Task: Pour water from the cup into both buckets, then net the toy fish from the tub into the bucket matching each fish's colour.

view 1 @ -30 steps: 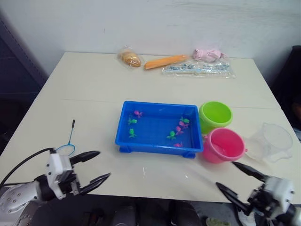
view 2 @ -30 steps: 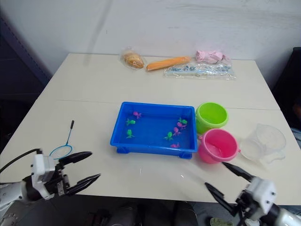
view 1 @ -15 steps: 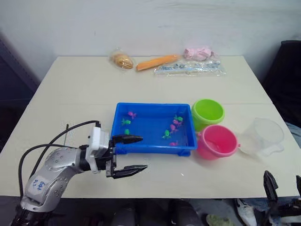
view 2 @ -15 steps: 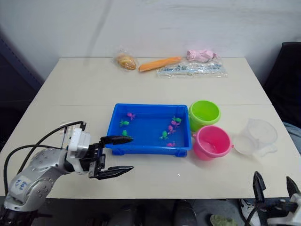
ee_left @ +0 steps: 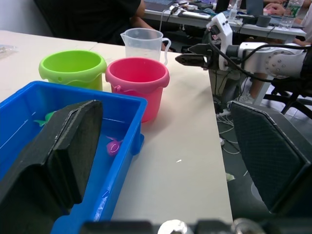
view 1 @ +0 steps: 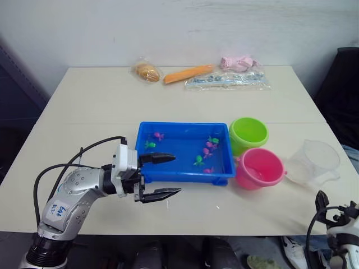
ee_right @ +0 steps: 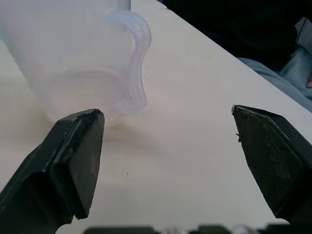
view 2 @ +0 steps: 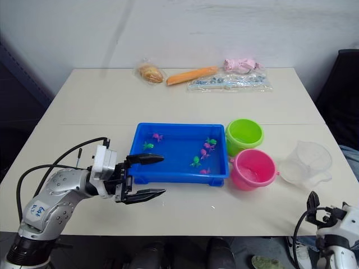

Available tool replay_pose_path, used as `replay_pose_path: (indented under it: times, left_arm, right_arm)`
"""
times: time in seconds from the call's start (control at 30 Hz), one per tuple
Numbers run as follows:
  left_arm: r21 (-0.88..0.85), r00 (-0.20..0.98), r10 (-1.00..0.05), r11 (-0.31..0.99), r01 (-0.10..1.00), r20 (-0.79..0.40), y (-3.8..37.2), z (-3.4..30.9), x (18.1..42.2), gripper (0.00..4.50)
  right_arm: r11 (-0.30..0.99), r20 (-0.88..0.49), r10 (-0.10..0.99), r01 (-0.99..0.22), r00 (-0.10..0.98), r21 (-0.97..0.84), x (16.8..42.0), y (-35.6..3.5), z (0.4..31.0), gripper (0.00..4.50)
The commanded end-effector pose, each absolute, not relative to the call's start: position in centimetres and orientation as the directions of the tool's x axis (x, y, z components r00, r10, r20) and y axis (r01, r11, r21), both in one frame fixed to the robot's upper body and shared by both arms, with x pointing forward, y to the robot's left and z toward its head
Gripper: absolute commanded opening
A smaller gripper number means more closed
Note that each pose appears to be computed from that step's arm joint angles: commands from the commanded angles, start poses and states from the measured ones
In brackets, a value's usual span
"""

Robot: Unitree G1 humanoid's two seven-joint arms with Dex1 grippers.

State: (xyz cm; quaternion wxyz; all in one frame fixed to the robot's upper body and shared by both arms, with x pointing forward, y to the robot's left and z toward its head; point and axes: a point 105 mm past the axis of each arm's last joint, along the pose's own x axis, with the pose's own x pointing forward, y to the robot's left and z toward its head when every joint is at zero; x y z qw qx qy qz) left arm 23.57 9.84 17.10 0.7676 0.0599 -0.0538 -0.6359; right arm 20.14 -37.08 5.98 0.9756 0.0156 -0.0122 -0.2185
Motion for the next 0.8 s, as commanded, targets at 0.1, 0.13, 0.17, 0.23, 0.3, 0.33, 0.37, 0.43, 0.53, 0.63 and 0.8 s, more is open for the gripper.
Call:
replay_pose_path:
  times: [0.1, 0.13, 0.17, 0.23, 0.3, 0.33, 0.37, 0.43, 0.53, 0.63, 0.8]
  left_arm:
    - [0.205, 0.177, -0.984, 0.176, 0.963, 0.014, 9.6, 17.6, 23.2, 4.45]
    - [0.206, 0.180, -0.984, 0.179, 0.962, 0.014, 9.6, 17.7, 23.2, 4.45]
    - [0.207, 0.182, -0.983, 0.181, 0.961, 0.015, 9.6, 17.7, 23.3, 4.45]
    - [0.207, 0.183, -0.983, 0.182, 0.961, 0.014, 9.6, 17.7, 23.3, 4.45]
    - [0.208, 0.182, -0.983, 0.181, 0.961, 0.015, 9.5, 17.7, 23.2, 4.45]
    - [0.207, 0.181, -0.983, 0.180, 0.962, 0.015, 9.5, 17.7, 23.2, 4.45]
    - [0.206, 0.180, -0.984, 0.179, 0.962, 0.015, 9.5, 17.7, 23.2, 4.45]
    - [0.196, 0.162, -0.987, 0.160, 0.968, 0.004, 9.4, 17.6, 22.9, 4.45]
    - [0.196, 0.154, -0.988, 0.150, 0.969, -0.005, 9.5, 17.7, 23.0, 4.45]
    - [0.202, 0.158, -0.987, 0.154, 0.967, -0.003, 9.6, 17.9, 23.2, 4.45]
    - [0.209, 0.164, -0.986, 0.160, 0.965, -0.004, 9.7, 17.9, 23.3, 4.45]
  right_arm:
    - [0.881, 0.051, -0.472, 0.472, 0.880, 0.005, 20.8, -39.2, 7.0, 4.50]
    - [0.883, 0.053, -0.469, 0.470, 0.881, 0.006, 21.0, -39.2, 7.0, 4.50]
    - [0.884, 0.054, -0.467, 0.468, 0.883, 0.007, 21.2, -39.3, 7.0, 4.50]
    - [0.883, 0.055, -0.469, 0.469, 0.882, 0.010, 21.5, -39.4, 6.9, 4.50]
    - [0.877, 0.054, -0.480, 0.480, 0.876, 0.007, 21.7, -39.8, 6.9, 4.50]
    - [0.871, 0.052, -0.491, 0.492, 0.869, 0.004, 21.9, -40.1, 6.9, 4.50]
    - [0.866, 0.050, -0.499, 0.500, 0.865, 0.002, 21.9, -40.2, 6.9, 4.50]
    - [0.853, 0.046, -0.522, 0.522, 0.852, 0.009, 22.1, -40.7, 6.8, 4.50]
    - [0.849, 0.045, -0.529, 0.528, 0.847, 0.028, 22.7, -41.0, 6.8, 4.50]
    - [0.849, 0.050, -0.529, 0.527, 0.847, 0.050, 23.1, -41.0, 6.8, 4.50]
    - [0.857, 0.057, -0.515, 0.512, 0.855, 0.063, 23.5, -40.7, 6.9, 4.50]
